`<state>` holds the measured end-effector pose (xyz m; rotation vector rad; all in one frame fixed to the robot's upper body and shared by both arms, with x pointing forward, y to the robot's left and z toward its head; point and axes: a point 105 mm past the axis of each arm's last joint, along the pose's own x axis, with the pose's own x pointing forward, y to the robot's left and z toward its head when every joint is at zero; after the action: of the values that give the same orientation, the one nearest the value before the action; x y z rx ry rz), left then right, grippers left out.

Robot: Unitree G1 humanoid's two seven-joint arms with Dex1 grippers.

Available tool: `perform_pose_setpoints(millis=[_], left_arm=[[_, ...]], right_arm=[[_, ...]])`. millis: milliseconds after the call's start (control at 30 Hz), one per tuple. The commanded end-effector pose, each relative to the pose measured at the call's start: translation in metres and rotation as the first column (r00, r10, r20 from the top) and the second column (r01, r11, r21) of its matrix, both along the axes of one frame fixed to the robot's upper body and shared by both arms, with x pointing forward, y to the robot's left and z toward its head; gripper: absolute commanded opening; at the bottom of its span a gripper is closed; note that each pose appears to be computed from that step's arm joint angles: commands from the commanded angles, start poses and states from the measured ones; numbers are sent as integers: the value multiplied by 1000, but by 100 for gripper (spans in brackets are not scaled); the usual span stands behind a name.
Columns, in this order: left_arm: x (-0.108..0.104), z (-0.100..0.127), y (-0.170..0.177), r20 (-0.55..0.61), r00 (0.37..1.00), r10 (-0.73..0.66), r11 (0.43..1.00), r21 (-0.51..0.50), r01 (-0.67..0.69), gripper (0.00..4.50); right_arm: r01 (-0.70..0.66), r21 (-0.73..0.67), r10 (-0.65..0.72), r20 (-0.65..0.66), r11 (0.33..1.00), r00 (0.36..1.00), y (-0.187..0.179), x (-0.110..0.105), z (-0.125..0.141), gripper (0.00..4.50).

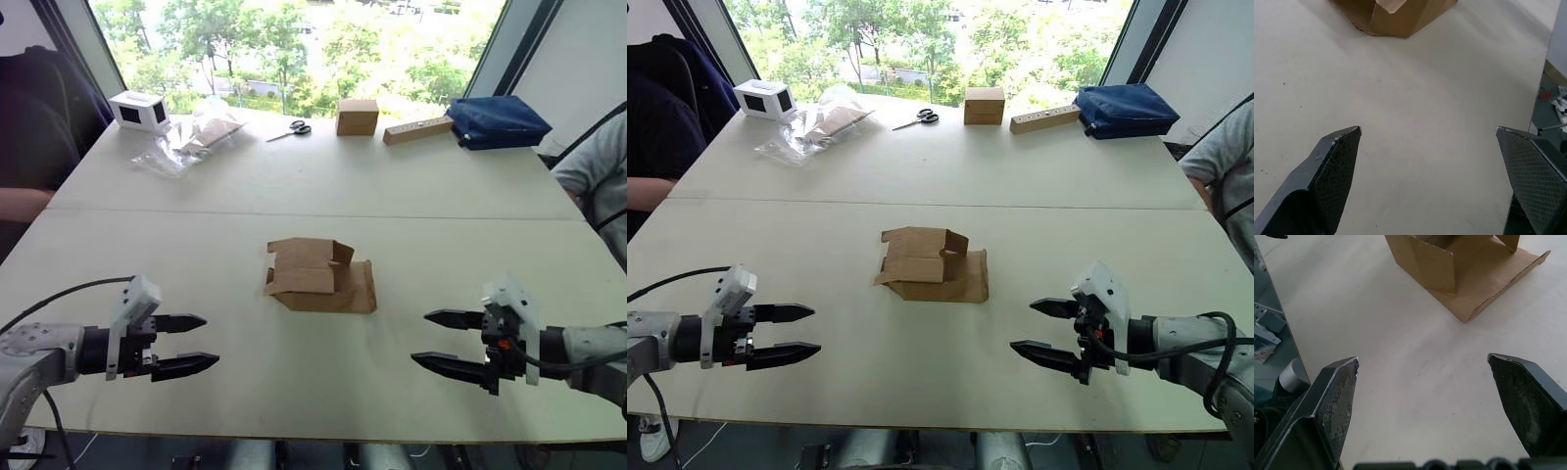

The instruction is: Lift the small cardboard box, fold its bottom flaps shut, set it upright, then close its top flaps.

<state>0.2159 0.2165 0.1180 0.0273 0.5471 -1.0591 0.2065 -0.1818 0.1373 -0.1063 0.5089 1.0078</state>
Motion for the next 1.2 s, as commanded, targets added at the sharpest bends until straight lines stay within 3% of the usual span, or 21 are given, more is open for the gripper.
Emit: perform_pose_setpoints(millis=[33,233,533,700,833,900,1033,1200], left_arm=[[2,7,1,25,1000,-3,1000,6,2,450],[4,8,0,24,1000,5,1000,-6,-4,450],[7,14,0,17,1000,19,999,-40,-19,450],[13,16,1,34,999,41,999,-24,-41,450],[29,14,11,97,987,127,989,64,-134,450],[40,24,15,63,986,154,987,28,-156,450],[65,47,19,-110,972,205,969,-118,-218,450],[75,59,-11,-321,946,38,954,-271,-130,450]], right_arm=[[-16,4,16,36,1000,999,3,0,5,443],[11,-54,-9,48,999,999,-2,3,-3,443],[7,-15,-5,70,1000,998,-3,2,-3,443],[12,-24,-10,83,1000,997,-1,4,0,443],[26,-37,-23,95,999,995,-3,5,1,443],[38,-47,-33,99,998,995,-6,7,2,443],[81,-54,-69,194,995,979,-14,21,13,443],[32,-59,-15,264,998,964,0,21,26,443]])
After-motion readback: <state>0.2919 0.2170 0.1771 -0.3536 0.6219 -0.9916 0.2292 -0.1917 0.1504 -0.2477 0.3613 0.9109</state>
